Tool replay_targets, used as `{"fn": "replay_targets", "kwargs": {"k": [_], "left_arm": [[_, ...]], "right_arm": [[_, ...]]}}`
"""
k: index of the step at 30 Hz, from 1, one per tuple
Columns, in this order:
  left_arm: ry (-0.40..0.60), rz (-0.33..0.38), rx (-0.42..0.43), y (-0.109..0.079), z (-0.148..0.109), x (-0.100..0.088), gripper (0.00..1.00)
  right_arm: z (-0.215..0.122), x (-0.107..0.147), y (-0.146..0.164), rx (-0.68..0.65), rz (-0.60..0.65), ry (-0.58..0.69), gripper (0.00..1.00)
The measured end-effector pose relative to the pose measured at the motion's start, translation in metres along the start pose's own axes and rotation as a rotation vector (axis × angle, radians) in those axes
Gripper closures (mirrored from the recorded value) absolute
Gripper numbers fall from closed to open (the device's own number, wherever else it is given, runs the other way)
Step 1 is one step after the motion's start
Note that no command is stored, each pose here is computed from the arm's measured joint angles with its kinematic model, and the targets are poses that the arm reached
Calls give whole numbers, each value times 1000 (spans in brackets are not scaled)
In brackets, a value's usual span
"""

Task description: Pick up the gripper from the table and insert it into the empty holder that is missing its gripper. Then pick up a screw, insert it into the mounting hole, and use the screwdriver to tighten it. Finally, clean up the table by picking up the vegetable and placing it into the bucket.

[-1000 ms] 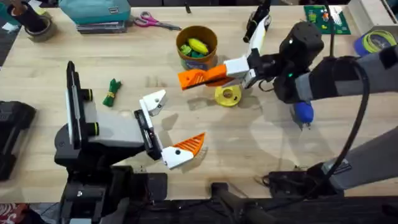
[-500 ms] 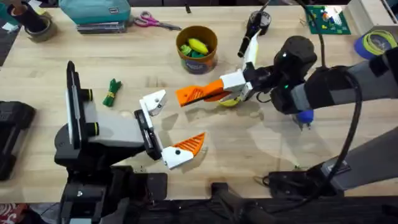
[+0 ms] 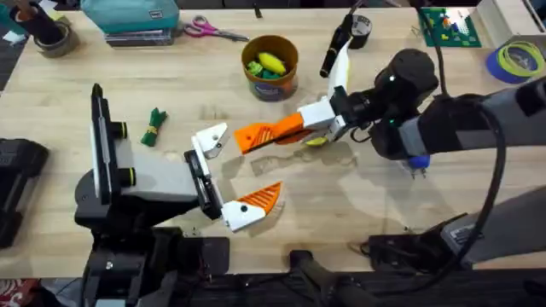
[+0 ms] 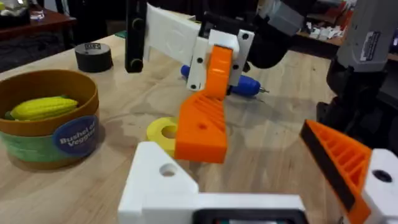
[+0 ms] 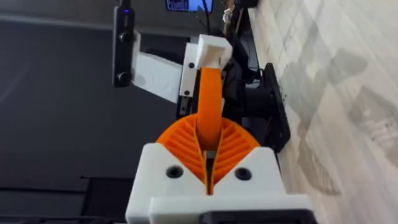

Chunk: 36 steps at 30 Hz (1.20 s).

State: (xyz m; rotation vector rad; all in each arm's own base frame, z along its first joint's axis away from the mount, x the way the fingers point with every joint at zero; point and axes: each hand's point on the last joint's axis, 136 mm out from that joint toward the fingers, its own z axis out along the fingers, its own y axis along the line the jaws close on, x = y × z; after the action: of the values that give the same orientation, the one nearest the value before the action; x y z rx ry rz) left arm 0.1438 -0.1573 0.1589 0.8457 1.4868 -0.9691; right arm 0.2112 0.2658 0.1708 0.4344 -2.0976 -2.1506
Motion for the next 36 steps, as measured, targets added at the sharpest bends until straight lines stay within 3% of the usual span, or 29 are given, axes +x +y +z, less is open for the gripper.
{"fn": "replay_targets", "kwargs": {"k": [36], "left_arm": [[0, 0, 0, 0, 0, 0, 15]], "right_arm": [[21, 11, -3, -4, 37, 6, 992]]}}
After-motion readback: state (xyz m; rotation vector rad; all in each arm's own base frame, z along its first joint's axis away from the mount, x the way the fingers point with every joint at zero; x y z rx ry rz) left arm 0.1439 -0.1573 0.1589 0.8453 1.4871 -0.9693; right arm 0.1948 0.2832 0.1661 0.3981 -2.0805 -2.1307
